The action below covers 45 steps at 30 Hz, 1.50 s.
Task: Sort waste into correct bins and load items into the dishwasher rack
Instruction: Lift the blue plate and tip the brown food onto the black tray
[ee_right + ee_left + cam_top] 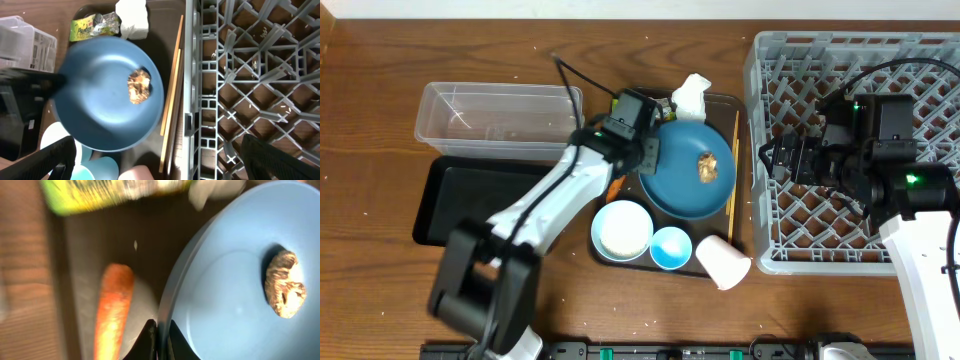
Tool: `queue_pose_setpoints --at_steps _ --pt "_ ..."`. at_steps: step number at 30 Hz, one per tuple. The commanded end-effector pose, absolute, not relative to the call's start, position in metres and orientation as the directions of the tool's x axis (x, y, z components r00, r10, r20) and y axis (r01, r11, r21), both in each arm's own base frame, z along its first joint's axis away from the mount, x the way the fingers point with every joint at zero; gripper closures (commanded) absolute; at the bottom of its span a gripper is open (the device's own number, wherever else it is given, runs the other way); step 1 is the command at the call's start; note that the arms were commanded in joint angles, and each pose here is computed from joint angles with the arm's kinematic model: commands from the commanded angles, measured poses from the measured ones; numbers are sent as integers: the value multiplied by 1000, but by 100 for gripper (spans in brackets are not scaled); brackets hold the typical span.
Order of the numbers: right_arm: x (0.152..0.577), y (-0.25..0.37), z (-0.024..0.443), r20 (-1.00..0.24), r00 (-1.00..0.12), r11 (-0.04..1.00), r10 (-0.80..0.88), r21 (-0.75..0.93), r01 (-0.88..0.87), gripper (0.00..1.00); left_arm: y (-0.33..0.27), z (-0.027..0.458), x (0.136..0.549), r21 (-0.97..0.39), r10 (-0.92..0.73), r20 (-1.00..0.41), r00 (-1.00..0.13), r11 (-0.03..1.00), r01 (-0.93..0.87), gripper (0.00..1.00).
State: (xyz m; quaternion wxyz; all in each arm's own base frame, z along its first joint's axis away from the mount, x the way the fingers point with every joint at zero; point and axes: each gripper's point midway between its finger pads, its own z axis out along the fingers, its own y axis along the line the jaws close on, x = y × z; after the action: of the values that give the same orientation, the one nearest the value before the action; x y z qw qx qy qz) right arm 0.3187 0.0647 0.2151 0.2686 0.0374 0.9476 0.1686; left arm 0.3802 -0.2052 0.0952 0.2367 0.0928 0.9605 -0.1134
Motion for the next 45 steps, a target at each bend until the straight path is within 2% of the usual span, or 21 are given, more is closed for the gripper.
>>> queue_pose_setpoints --at_steps 1,8,13,17,22,24,27,29,35,40,45 --pt "321 63 224 -511 -841 939 177 343 -11 1 -189 142 386 -172 74 -564 -823 964 204 94" --pt "322 63 224 -513 -840 939 177 343 -12 1 -125 191 374 -44 14 -635 -772 998 54 94" --pt "322 63 224 -514 -839 939 177 343 -12 1 -42 231 338 181 -4 -671 -741 969 -169 94" --pt "322 63 224 -515 -839 939 177 343 -13 1 32 274 291 404 17 -706 -708 831 -382 94" --pt "325 63 227 -528 -830 939 177 344 -18 1 84 319 248 588 85 -725 -684 594 -550 94" --pt "328 63 228 -538 -824 939 178 344 -22 1 90 321 241 643 110 -692 -714 543 -540 94" --pt "331 63 231 -554 -813 938 179 345 -29 1 92 306 239 751 147 -572 -807 489 -443 94" --pt "332 63 232 -555 -812 938 179 345 -29 1 96 304 239 808 168 -526 -833 404 -429 94" --pt "331 63 231 -554 -813 938 178 345 -29 1 93 296 262 892 221 -424 -878 272 -362 94" --pt "332 63 231 -554 -813 938 179 345 -29 1 88 279 278 930 239 -341 -909 228 -289 94" --pt "332 63 232 -557 -811 938 178 345 -30 1 87 306 286 958 317 -281 -906 38 -284 94"
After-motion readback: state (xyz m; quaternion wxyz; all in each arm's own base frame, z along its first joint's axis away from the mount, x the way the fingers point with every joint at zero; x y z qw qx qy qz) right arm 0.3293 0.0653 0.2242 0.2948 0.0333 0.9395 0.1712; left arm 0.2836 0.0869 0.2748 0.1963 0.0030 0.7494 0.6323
